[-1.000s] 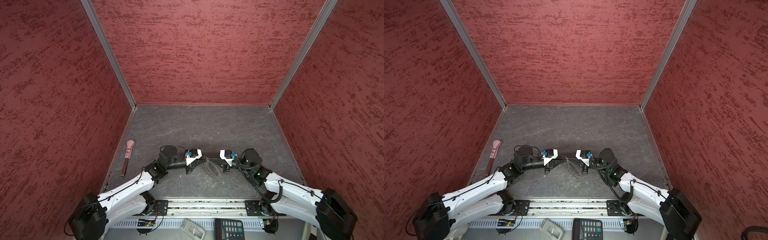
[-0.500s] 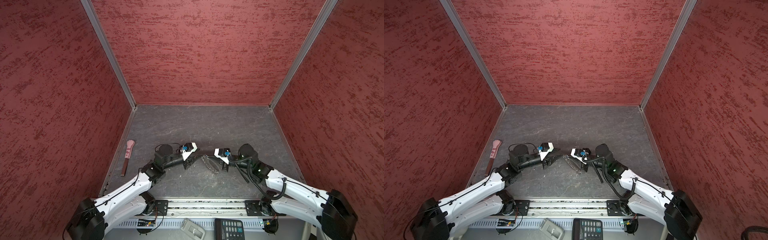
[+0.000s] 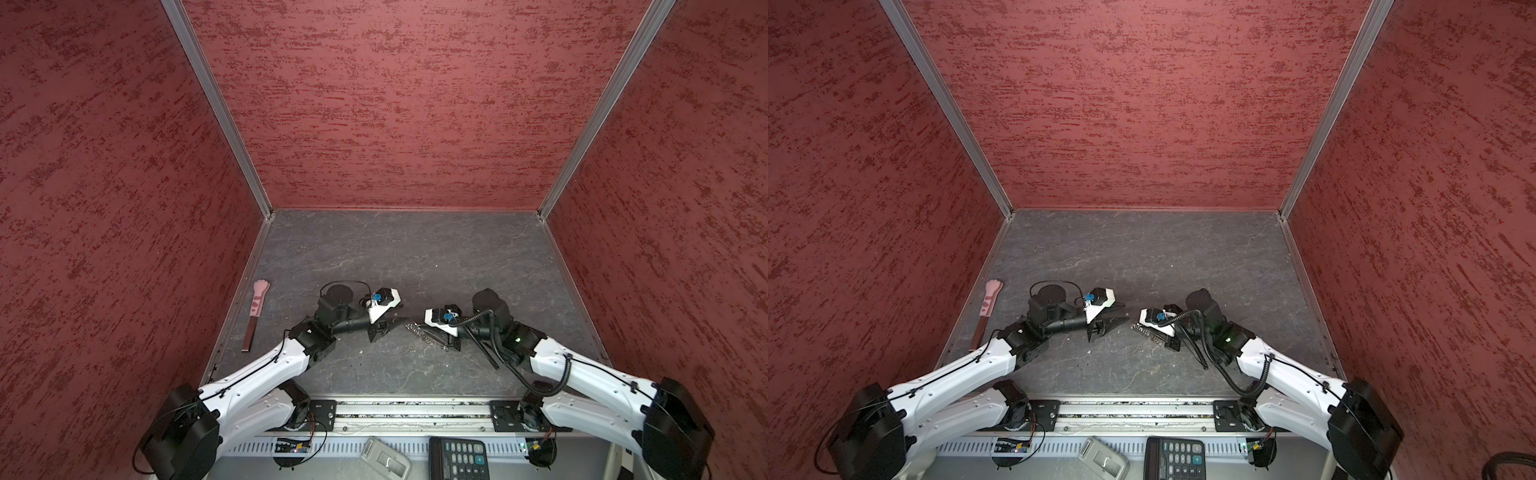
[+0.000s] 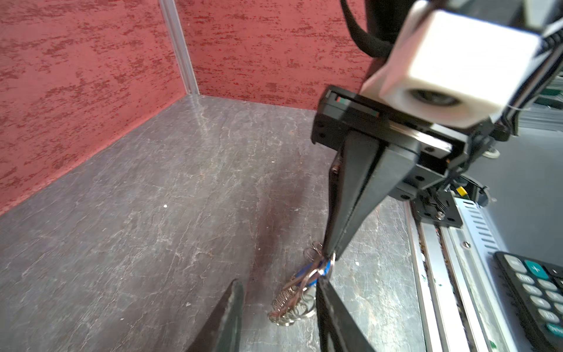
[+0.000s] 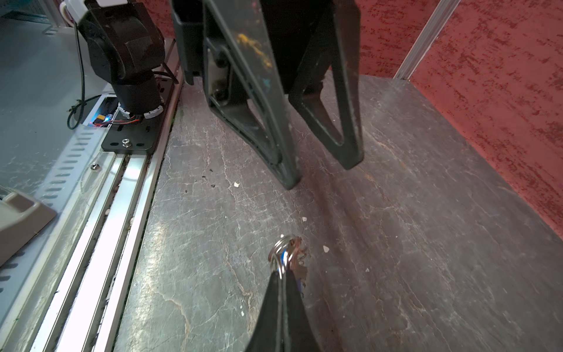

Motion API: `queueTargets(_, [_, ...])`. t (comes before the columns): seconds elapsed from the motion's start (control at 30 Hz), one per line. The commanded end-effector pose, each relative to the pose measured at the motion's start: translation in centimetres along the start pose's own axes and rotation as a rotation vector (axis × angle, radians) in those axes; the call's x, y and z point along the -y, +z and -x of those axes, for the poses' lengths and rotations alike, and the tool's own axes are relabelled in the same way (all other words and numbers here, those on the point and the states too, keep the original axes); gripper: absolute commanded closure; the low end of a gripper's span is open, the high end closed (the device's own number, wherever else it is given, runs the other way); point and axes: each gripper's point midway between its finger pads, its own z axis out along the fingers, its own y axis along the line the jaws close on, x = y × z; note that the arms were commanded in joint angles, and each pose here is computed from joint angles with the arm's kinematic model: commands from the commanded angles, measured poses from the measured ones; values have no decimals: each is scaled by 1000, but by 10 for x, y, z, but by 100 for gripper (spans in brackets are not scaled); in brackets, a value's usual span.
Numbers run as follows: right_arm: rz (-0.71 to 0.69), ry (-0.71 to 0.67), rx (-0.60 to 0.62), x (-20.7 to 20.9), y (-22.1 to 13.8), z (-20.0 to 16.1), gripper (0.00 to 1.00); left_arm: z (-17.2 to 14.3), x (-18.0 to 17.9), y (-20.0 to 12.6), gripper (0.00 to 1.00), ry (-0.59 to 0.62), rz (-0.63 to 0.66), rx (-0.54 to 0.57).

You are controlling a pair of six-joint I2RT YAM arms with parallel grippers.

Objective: Attach keys to a key ring
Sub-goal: Insert the key into the keyring.

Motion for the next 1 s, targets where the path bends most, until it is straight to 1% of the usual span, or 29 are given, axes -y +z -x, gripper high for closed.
queueTargets(0.0, [51, -67, 39, -5, -2, 19, 100, 4, 17, 1, 60, 70, -97, 22])
queueTargets(0.07, [72, -66, 43, -9, -2, 19, 100, -2, 25, 5, 61, 91, -172, -5])
queueTargets(0.17, [98, -58, 43, -13, -2, 19, 100, -6, 36, 9, 61, 108, -258, -20])
queueTargets(0.27, [115, -52, 43, -15, -2, 19, 100, -10, 45, 9, 61, 165, -302, -12])
queueTargets(0.37, [133, -51, 51, -18, -2, 20, 100, -11, 47, 9, 61, 189, -304, -14])
queueTargets(0.4, [139, -78, 55, -20, -2, 20, 100, -12, 47, 10, 61, 191, -305, -16])
queueTargets(0.63, [176, -72, 66, -25, -2, 22, 100, -17, 46, 16, 65, 216, -292, -48])
queueTargets(0.83, [177, -72, 70, -25, -2, 23, 100, -19, 43, 20, 71, 225, -277, -64])
queueTargets(0.97, [159, -73, 61, -22, -2, 22, 100, -22, 40, 21, 78, 227, -260, -83])
